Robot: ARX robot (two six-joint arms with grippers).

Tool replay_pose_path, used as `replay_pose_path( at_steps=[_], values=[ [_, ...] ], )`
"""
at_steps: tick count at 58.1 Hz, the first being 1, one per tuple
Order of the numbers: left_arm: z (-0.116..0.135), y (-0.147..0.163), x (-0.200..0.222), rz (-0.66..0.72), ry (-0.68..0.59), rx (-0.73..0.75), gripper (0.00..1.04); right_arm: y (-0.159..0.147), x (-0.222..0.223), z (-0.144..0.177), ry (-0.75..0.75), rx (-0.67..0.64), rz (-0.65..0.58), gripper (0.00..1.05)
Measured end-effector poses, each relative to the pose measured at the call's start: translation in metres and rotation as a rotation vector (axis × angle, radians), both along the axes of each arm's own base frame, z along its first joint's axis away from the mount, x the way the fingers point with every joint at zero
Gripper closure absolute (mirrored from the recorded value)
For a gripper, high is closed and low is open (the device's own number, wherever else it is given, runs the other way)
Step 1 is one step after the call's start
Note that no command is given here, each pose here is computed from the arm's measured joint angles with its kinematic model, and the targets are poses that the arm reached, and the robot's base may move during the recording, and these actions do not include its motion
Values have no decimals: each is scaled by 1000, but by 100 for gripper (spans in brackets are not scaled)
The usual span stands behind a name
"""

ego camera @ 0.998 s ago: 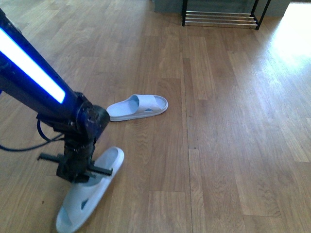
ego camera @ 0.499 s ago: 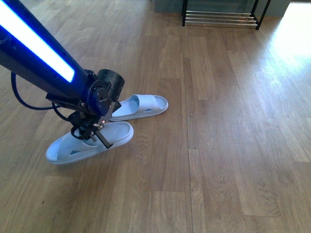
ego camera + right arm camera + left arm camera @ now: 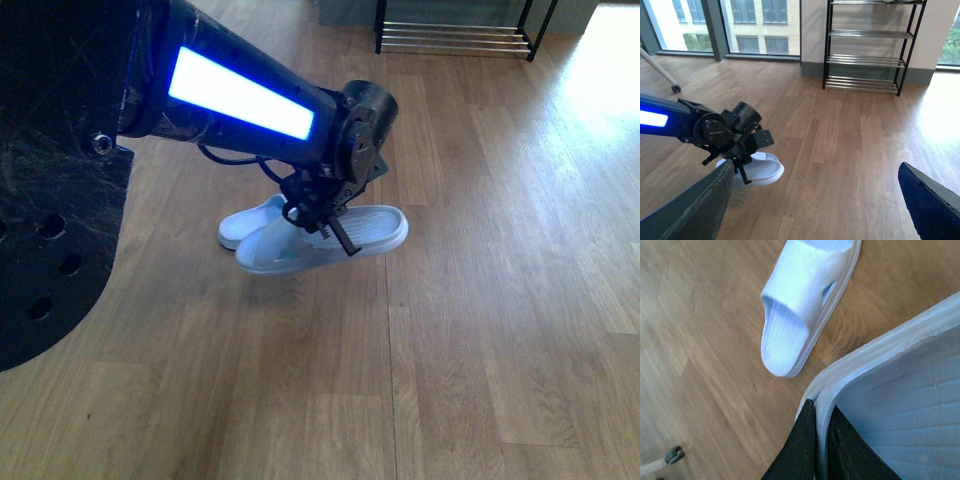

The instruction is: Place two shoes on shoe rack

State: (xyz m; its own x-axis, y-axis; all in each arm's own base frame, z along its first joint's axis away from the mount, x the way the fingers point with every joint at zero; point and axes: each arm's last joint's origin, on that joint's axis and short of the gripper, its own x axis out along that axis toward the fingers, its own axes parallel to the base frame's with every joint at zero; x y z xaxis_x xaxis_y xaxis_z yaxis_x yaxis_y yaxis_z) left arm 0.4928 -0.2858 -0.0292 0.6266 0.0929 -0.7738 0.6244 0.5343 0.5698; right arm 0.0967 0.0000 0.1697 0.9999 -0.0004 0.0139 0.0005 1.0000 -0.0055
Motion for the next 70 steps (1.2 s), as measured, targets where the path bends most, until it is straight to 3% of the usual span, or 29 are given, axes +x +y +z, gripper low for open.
replay_pose_path(
  at_steps=[11, 17, 23, 34, 44, 55, 70],
  values=[
    [-1, -35, -18, -94, -7, -55, 102, 0, 0, 0, 0, 0, 0, 9],
    [-6, -43, -31, -114, 111, -131, 85, 0, 0, 0, 0, 0, 0, 9],
    [-9, -40, -35, -47, 194, -210, 69, 0, 0, 0, 0, 0, 0, 9],
    [5, -1, -18, 207, 249, -401, 39, 0, 0, 0, 0, 0, 0, 9],
    [47, 74, -2, 506, 172, -573, 8, 0, 0, 0, 0, 0, 0, 9],
    [75, 129, -27, 681, 91, -701, 9, 0, 0, 0, 0, 0, 0, 9],
    [73, 179, -87, 844, 22, -673, 9, 0, 0, 0, 0, 0, 0, 9]
  ],
)
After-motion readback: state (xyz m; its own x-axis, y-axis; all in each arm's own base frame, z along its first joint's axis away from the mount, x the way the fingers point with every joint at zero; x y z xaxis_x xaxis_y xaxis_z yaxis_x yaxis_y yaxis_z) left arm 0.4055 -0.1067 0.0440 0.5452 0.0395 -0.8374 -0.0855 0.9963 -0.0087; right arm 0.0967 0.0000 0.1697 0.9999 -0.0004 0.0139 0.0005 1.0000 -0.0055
